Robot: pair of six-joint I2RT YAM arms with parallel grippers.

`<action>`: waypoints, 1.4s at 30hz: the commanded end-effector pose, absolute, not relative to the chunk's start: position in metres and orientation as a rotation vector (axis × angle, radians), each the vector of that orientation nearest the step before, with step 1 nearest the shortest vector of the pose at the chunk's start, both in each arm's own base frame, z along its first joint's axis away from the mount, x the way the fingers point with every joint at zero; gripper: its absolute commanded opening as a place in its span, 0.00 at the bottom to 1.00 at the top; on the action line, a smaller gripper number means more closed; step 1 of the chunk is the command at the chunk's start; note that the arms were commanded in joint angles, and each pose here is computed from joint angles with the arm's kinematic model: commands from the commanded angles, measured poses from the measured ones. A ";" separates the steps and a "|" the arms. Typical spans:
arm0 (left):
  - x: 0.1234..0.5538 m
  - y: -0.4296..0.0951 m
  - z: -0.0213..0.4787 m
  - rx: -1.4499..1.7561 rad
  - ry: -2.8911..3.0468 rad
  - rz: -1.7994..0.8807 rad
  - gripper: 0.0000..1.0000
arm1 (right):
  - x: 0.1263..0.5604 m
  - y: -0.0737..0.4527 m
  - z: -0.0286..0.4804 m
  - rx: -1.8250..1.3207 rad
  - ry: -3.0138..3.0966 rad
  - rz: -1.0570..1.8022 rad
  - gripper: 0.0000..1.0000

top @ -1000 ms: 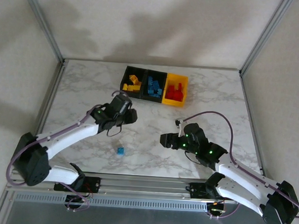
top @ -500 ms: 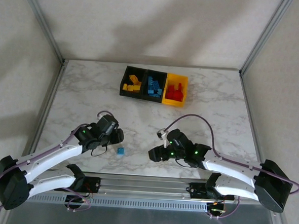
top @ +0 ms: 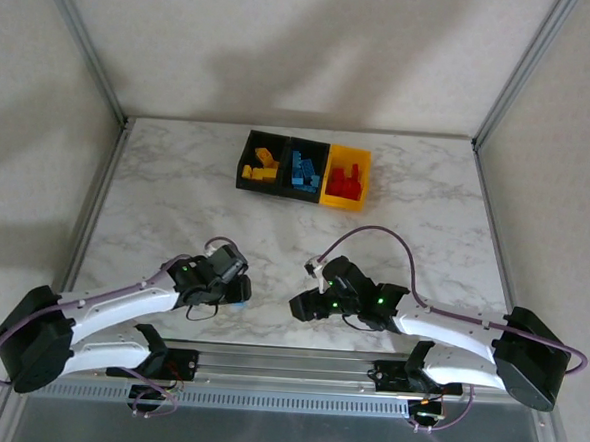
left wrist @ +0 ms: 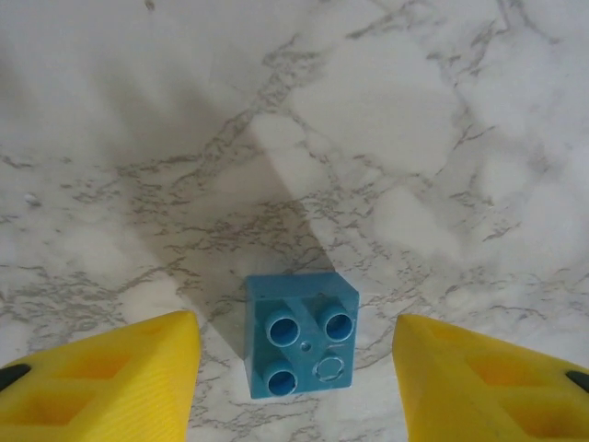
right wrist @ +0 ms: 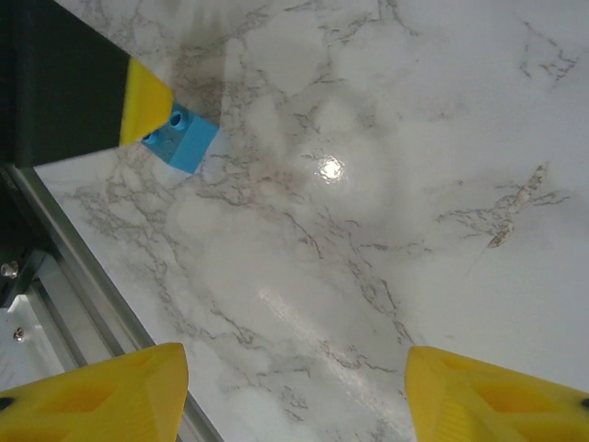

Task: Sort the legos into containers by color

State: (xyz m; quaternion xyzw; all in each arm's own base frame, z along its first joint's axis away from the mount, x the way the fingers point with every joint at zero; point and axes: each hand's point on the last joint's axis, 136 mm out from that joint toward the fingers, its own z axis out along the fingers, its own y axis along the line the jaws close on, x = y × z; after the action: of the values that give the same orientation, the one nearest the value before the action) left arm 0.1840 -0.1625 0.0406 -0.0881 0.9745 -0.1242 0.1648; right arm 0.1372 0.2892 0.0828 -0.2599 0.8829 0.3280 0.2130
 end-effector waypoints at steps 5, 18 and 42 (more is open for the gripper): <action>0.181 -0.169 0.024 -0.224 2.801 -0.266 0.54 | 0.141 0.291 0.079 -0.703 2.448 0.883 0.63; 0.195 -0.178 0.041 -0.186 2.739 -0.210 0.24 | 0.143 0.285 0.079 -0.672 2.448 0.866 0.63; 0.370 -0.291 0.129 -0.118 2.506 -0.436 0.21 | 0.251 0.194 0.156 0.022 2.257 0.684 0.65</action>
State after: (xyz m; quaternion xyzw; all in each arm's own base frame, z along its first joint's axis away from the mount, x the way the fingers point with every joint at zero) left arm 0.3539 -0.2857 0.1273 -0.0618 0.9399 -0.1589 0.2957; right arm 0.2365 0.1957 0.1362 -0.0165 0.8961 0.2598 0.3594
